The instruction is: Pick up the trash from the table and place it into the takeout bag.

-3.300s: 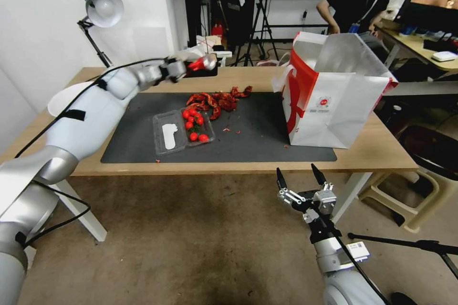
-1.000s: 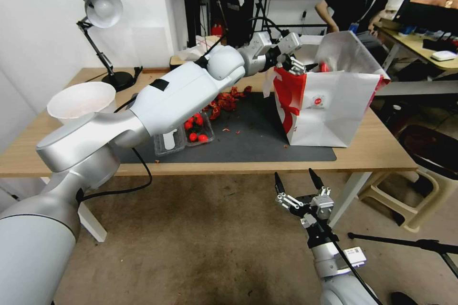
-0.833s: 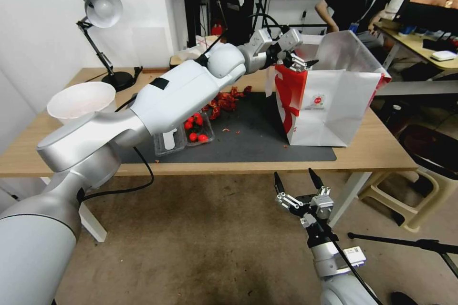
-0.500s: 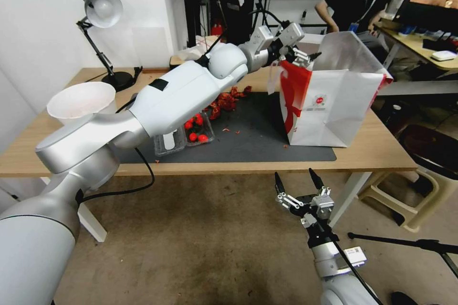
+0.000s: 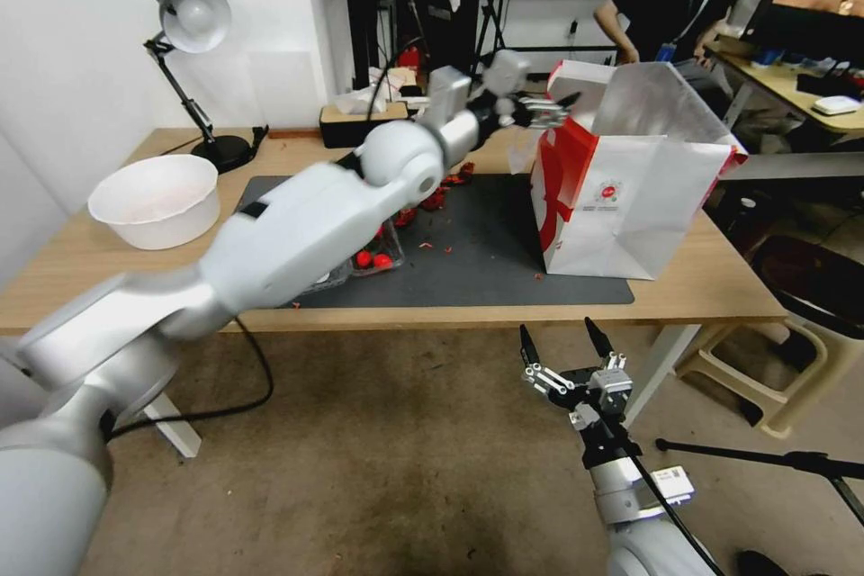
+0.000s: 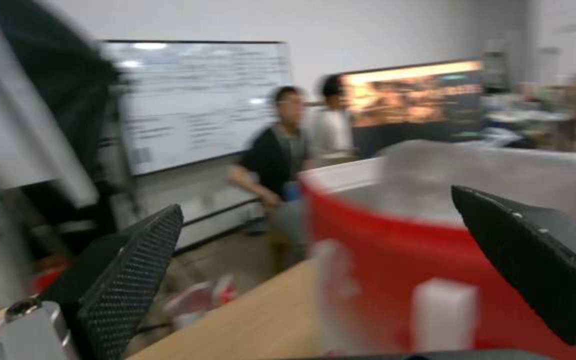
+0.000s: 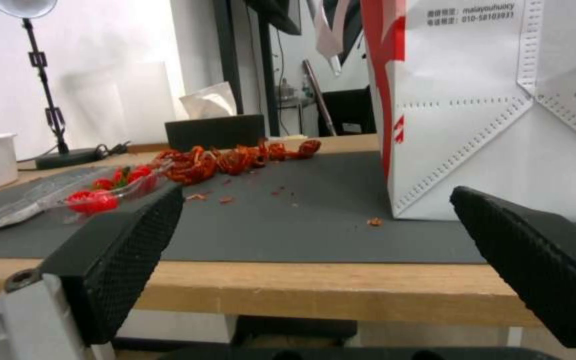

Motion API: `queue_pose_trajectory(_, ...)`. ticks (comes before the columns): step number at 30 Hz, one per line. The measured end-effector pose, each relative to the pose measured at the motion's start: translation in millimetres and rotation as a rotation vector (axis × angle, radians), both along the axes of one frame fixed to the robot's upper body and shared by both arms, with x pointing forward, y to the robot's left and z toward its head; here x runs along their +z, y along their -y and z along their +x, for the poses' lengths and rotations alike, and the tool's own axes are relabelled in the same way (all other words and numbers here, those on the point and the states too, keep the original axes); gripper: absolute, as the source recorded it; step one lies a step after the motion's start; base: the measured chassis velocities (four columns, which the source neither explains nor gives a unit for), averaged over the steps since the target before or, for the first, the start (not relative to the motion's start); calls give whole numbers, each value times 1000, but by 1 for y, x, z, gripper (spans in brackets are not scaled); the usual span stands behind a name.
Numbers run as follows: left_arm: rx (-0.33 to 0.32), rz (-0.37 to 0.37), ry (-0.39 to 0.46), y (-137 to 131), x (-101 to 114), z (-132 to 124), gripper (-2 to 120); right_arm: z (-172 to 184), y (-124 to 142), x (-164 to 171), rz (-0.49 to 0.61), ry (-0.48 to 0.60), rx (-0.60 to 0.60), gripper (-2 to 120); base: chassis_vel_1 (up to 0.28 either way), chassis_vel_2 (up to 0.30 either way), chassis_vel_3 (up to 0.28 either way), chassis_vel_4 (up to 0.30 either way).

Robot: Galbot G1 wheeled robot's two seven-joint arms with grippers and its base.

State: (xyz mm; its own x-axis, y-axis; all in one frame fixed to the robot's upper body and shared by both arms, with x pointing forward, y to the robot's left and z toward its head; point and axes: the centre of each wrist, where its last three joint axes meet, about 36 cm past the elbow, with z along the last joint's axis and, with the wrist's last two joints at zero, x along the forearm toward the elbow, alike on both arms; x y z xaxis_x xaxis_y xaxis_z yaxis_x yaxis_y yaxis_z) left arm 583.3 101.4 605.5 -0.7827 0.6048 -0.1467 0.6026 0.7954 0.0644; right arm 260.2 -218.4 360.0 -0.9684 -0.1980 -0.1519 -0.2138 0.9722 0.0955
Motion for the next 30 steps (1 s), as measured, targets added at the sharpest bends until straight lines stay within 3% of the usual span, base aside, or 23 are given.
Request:
queue_pose_trajectory(3, 251, -7, 37, -30, -29, -26, 100, 0, 0, 1, -1, -1, 1, 100, 0, 0, 0, 0)
queue_pose_trajectory(4, 251, -7, 37, -30, -29, -26, 100, 0, 0, 1, -1, -1, 1, 100, 0, 0, 0, 0)
queue_pose_trajectory(6, 421, 15, 59, -50, -54, -47, 100, 0, -1, 1, -3, -2, 3, 100, 0, 0, 0, 0)
queue_pose_trajectory(8, 461, 20, 59, -54, -60, -53, 100, 0, -1, 1, -4, -3, 3, 100, 0, 0, 0, 0)
queue_pose_trajectory(10, 606, 49, 46, -70, -80, -76, 100, -1, -2, 1, -5, -4, 6, 100, 0, 0, 0, 0)
queue_pose_trajectory(11, 639, 63, 36, -74, -88, -83, 100, -1, -3, 1, -5, -5, 7, 100, 0, 0, 0, 0)
queue_pose_trajectory(15, 703, 84, 25, -82, -102, -94, 100, -1, -3, 1, -6, -5, 6, 100, 0, 0, 0, 0)
queue_pose_trajectory(30, 767, 117, 35, -90, -123, -107, 100, 0, -3, 1, -6, -4, 6, 100, 0, 0, 0, 0)
